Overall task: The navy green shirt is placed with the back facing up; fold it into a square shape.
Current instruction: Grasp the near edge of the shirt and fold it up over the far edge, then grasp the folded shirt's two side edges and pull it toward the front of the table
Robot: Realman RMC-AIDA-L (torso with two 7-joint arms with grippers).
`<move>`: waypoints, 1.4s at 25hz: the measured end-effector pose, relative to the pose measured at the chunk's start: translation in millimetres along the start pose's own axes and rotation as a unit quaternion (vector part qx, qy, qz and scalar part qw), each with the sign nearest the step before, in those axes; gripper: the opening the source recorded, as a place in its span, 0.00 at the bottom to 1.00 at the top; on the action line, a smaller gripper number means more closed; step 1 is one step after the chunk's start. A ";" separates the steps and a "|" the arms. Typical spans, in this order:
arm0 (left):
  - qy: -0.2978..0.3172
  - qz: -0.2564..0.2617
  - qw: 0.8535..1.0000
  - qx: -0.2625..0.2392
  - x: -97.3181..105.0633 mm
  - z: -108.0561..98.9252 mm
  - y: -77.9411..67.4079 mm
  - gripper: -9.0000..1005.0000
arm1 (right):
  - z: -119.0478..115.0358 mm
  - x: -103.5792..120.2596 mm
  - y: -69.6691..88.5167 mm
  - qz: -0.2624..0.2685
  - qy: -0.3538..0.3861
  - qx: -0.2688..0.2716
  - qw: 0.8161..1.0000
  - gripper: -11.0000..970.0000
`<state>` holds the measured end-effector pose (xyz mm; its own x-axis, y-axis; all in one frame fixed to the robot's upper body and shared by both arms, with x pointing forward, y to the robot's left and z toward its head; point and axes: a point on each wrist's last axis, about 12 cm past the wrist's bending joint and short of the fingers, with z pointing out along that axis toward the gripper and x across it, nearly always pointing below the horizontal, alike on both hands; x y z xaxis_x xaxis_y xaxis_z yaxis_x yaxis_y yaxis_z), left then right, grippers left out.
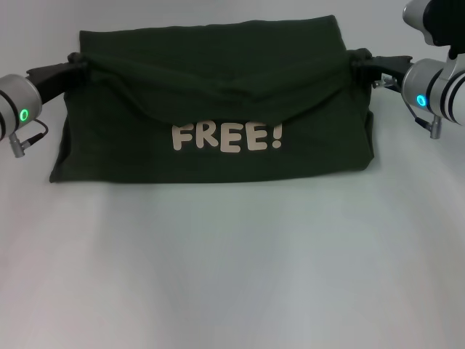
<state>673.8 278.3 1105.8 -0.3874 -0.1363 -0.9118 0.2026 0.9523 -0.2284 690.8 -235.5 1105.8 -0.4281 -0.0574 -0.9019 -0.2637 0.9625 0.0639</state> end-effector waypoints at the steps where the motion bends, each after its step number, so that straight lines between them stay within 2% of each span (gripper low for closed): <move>1: 0.000 0.001 1.000 0.000 0.3 0.3 -0.6 0.06 | 0.1 0.0 0.1 -0.001 0.000 0.000 1.000 0.09; 9: 0.007 0.017 1.000 -0.009 3.8 2.7 -2.8 0.09 | 0.0 2.5 -4.1 0.003 0.004 0.018 1.000 0.09; 14: 0.014 0.014 0.999 -0.040 8.4 3.9 0.1 0.10 | 0.4 1.6 -7.0 0.003 0.005 0.032 0.999 0.30; 21: 0.005 0.001 0.998 -0.063 6.1 1.3 8.3 0.32 | 0.0 -2.1 -11.9 0.001 0.003 0.042 0.999 0.59; 24: -0.001 -0.011 0.998 -0.068 3.5 -3.9 19.3 0.44 | -3.1 -3.2 -21.1 0.015 -0.001 0.047 0.999 0.72; 27: -0.004 -0.033 0.999 -0.042 -0.2 -12.9 31.4 0.57 | -9.1 -4.0 -31.1 0.046 -0.006 0.023 0.999 0.81; 30: 0.006 -0.066 0.997 0.041 -6.3 -32.0 43.5 0.64 | -20.9 -4.8 -44.1 0.088 -0.010 -0.029 0.996 0.87; 33: 0.026 -0.069 0.991 0.112 -10.7 -47.5 44.8 0.71 | -36.7 -1.0 -54.7 0.115 -0.007 -0.084 0.990 0.93; 35: 0.050 -0.059 0.986 0.146 -10.9 -59.9 45.0 0.71 | -49.2 1.2 -59.2 0.122 -0.004 -0.124 0.985 0.95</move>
<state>633.2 339.0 1125.9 -0.5079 -0.1992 -0.8381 0.3963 0.8098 -0.4326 663.4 -305.6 1121.9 -0.4980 0.1713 -0.8501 -0.3575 0.8526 0.3812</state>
